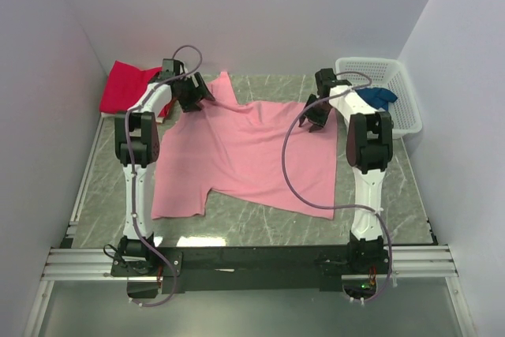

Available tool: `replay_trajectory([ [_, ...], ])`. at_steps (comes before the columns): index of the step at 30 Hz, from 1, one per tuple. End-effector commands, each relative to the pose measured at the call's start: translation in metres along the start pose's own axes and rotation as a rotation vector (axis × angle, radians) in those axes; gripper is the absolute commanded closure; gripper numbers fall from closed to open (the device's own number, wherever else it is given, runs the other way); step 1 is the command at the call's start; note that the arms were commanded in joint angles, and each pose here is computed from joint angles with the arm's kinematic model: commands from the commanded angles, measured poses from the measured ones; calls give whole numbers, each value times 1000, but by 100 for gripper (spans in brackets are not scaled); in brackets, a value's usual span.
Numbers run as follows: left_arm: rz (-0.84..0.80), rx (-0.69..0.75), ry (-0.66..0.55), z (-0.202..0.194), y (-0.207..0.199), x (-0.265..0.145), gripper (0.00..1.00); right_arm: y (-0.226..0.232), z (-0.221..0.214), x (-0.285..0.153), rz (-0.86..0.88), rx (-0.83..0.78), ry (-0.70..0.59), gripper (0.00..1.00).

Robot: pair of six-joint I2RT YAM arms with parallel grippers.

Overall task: Fold and stack the t-shirts
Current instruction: Flatten the tshirt out

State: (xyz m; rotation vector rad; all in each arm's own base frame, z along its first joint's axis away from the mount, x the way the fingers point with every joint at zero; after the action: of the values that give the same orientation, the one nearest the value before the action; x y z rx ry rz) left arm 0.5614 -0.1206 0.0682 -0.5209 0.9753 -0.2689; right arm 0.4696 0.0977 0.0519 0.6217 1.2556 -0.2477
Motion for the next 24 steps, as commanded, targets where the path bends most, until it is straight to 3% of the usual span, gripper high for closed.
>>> replay_trajectory([
  [1,14,-3,52,-16,22,26,18,-7,9,5,-36,4,11,48],
  [11,-74,14,-26,10,-4,6,19,1,16,4,23,0,13,48],
  [19,-71,126,-165,37,-41,-66,18,22,24,-34,155,-39,-76,47],
  [24,-34,166,-175,15,-43,-104,18,18,7,-53,170,-69,-95,47],
])
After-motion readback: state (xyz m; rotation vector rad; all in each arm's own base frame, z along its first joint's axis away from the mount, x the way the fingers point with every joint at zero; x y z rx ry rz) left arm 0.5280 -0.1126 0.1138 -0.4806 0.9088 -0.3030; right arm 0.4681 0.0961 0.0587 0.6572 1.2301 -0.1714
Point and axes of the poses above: each gripper's point midway between its finger pads, its own x axis out along the fingers, its own y axis along the line the jaws close on, z = x × y, the point moved 3 cm from there along -x, back along the fingers, and after that the axes turned 8 degrees about x, right-handed, at the moved point
